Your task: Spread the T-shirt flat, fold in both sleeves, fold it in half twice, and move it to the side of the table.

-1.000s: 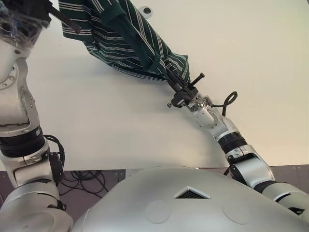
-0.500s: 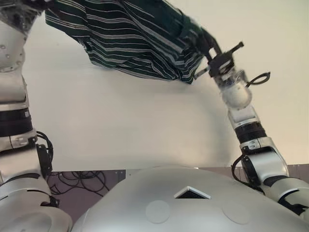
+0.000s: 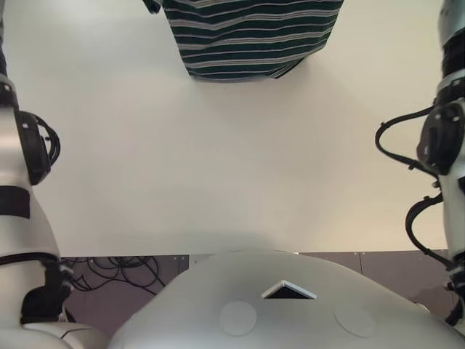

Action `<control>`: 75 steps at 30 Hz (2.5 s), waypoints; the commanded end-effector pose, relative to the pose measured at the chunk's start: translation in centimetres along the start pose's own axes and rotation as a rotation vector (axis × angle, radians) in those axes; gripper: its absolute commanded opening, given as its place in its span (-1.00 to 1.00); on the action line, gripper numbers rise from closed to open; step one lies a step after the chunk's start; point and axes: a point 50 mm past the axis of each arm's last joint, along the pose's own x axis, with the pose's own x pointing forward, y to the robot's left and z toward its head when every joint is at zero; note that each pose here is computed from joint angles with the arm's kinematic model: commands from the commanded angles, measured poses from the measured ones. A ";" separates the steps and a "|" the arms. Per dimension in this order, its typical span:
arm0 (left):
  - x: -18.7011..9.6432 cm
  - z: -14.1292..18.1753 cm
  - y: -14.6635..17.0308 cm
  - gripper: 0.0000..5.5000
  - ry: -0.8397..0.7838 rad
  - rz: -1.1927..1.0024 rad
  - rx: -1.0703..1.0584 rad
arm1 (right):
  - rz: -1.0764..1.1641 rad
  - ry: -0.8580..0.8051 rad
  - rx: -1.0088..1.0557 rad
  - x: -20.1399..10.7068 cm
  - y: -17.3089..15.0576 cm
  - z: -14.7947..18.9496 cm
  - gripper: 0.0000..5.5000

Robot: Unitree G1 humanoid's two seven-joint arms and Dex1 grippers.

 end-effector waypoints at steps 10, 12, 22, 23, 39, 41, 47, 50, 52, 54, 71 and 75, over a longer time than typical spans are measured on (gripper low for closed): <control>1.5 -0.5 7.6 -1.00 0.086 0.197 0.047 | -0.130 0.006 -0.093 0.7 -3.9 4.2 -0.99; 1.1 -0.8 7.5 -1.00 0.083 0.197 0.049 | -0.115 -0.024 -0.097 0.5 -4.0 4.4 -0.99; -2.1 -1.1 5.8 -1.00 -0.110 0.094 -0.072 | 0.123 -0.176 -0.108 -1.4 -3.7 5.4 -0.99; -2.9 -1.0 4.3 -1.00 -0.155 0.032 -0.102 | 0.188 -0.167 -0.104 -2.3 -3.1 4.4 -0.99; -17.8 8.2 -4.7 -1.00 -0.686 -0.847 -0.984 | 0.913 -0.047 0.414 -20.8 8.5 -1.4 -0.99; -19.8 10.2 -8.3 -1.00 -0.631 -1.044 -0.961 | 0.994 0.137 0.415 -22.6 10.8 -3.6 -0.99; -24.1 12.5 -16.9 -1.00 -0.441 -1.332 -0.916 | 1.166 0.504 0.353 -27.6 15.7 -8.7 -0.99; -26.3 12.8 -19.1 -1.00 -0.387 -1.449 -0.905 | 1.230 0.596 0.376 -29.7 17.3 -9.7 -0.99; -27.9 13.0 -20.0 -1.00 -0.364 -1.540 -0.892 | 1.260 0.628 0.406 -30.6 18.0 -9.7 -0.99; -29.6 13.2 -20.4 -1.00 -0.361 -1.637 -0.879 | 1.289 0.651 0.434 -31.2 18.4 -9.1 -0.99; -27.7 15.4 -17.3 -0.75 -0.425 -1.569 -1.131 | 1.212 0.634 0.570 -29.6 18.1 -5.3 -0.73; -28.0 14.6 -15.5 -0.56 -0.463 -1.602 -1.210 | 1.245 0.604 0.574 -30.0 16.7 -4.6 -0.48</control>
